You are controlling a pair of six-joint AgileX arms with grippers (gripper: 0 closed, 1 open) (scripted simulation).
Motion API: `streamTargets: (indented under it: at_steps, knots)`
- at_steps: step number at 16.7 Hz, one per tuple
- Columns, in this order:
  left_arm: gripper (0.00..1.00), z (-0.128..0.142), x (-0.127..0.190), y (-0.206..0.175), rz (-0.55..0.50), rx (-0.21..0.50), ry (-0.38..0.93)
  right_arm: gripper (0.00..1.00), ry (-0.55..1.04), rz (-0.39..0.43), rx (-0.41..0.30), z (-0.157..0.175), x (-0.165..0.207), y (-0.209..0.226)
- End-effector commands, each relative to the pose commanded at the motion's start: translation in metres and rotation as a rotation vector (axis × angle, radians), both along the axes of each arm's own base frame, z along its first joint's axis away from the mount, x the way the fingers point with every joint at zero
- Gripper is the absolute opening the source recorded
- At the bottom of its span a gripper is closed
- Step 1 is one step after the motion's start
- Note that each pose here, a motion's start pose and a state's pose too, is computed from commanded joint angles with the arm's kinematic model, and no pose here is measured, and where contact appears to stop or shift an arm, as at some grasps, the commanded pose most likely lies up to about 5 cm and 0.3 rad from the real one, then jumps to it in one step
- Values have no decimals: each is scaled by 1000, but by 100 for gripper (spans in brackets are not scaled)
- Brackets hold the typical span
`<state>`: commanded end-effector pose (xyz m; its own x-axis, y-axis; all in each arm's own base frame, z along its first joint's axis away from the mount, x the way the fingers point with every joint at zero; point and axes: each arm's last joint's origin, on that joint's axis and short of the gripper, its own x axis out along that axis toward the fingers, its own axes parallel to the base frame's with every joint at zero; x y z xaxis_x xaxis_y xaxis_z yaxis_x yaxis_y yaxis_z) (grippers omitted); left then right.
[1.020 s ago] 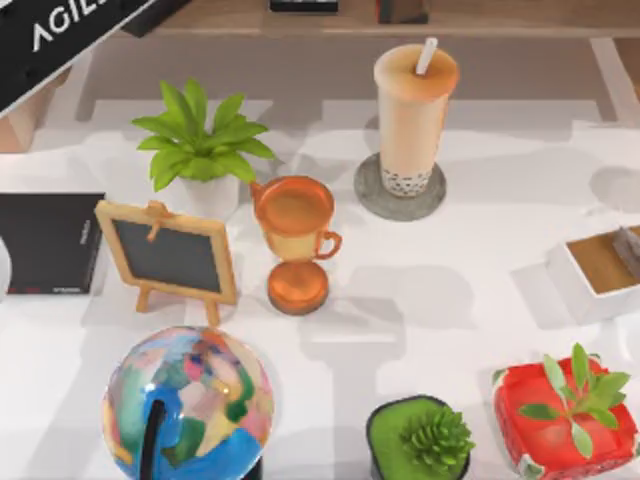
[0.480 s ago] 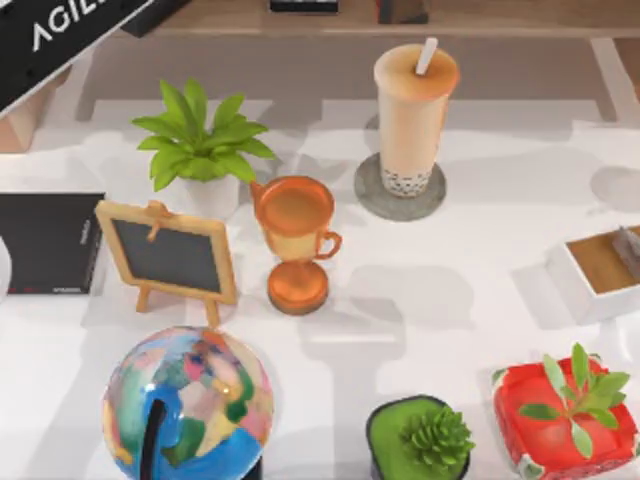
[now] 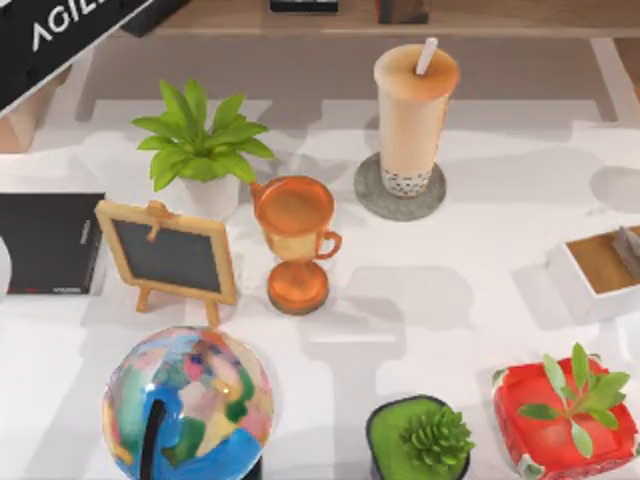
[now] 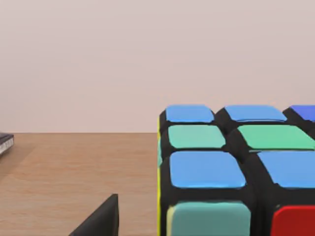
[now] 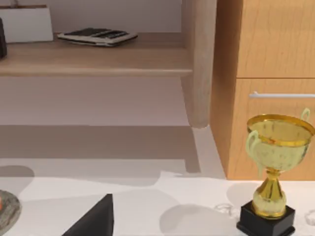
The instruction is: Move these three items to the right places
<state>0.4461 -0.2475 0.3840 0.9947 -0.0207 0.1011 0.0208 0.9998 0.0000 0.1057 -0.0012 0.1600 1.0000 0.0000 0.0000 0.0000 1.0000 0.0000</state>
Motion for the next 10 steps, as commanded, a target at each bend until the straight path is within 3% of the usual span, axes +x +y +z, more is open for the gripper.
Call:
streamTargets:
  at_steps: [10]
  knots:
    - [100,0,0,0,0,0,0,100,2,-1,0,1,-19,0]
